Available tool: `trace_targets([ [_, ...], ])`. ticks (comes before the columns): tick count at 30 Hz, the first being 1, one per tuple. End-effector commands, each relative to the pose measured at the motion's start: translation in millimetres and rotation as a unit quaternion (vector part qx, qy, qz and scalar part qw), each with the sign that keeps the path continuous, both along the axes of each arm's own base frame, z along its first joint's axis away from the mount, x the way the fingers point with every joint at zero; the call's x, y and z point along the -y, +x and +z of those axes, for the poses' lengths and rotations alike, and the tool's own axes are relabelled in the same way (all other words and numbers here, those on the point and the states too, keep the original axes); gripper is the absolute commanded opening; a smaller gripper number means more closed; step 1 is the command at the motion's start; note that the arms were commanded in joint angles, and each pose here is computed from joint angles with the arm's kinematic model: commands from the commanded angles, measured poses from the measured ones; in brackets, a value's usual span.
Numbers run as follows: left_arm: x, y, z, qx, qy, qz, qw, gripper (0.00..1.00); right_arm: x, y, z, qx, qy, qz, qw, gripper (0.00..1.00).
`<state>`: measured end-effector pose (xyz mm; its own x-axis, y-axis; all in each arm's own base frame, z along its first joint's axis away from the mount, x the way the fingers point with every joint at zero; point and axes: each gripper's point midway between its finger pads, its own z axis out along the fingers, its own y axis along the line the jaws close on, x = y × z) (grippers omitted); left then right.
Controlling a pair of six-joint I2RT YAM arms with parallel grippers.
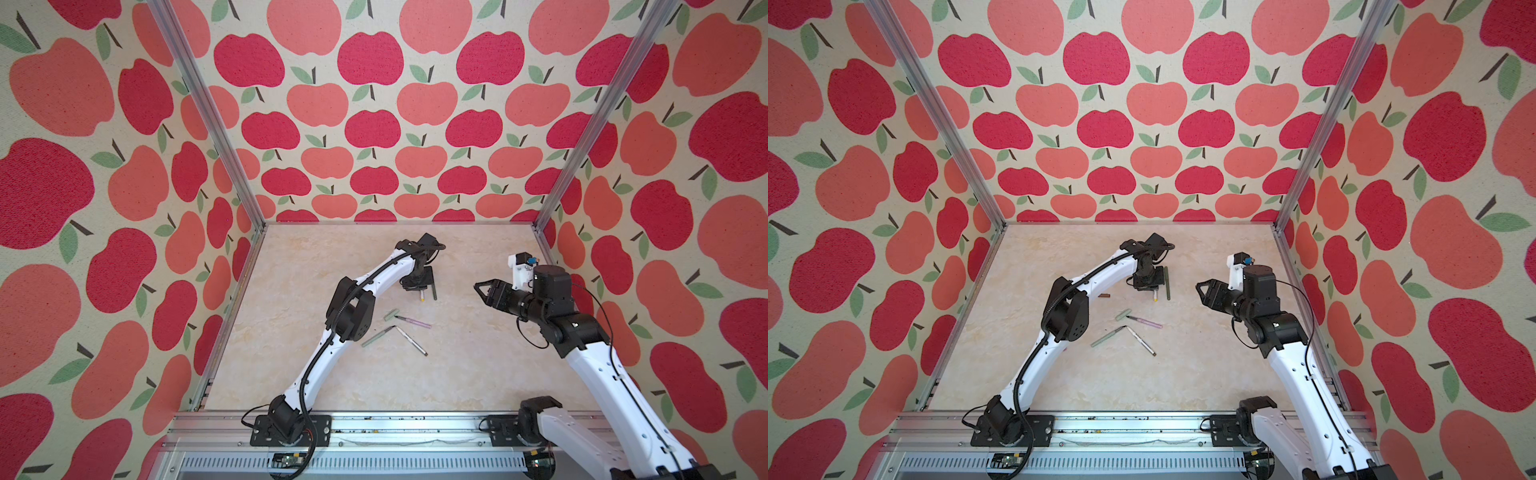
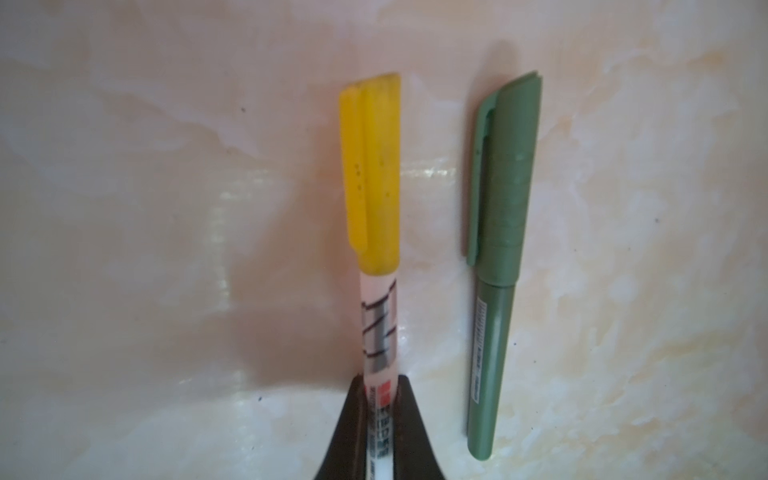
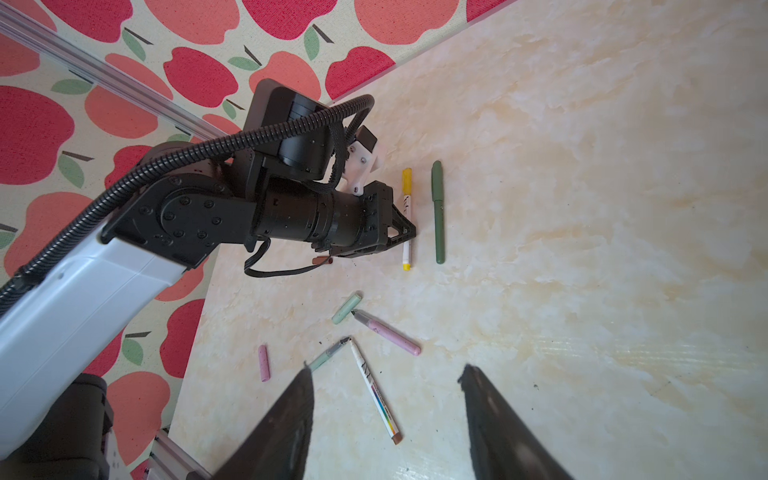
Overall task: Insert the pens into the pen caps
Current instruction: 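Lower the capped white marker beside the green pen with the left gripper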
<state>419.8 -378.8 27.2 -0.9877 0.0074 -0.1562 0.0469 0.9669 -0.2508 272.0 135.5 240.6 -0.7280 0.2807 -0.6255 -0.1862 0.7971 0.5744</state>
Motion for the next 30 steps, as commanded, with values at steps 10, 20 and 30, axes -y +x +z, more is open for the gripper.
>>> trace_targets([
  [10, -10.9, -7.9, -16.6, -0.026, 0.029, -0.002, 0.999, 0.11, 0.7, 1.7, 3.3, 0.011, 0.011, 0.000, 1.000, 0.59],
  [20, -11.7, -9.6, -20.2, -0.028, 0.034, -0.002, 0.999, 0.15, 1.4, 1.6, 3.0, 0.012, 0.012, 0.001, 1.000, 0.60],
  [30, -9.0, -8.9, -20.6, -0.028, 0.030, -0.002, 0.999, 0.18, 1.6, 4.0, -0.7, 0.009, 0.015, 0.001, 1.000, 0.60],
])
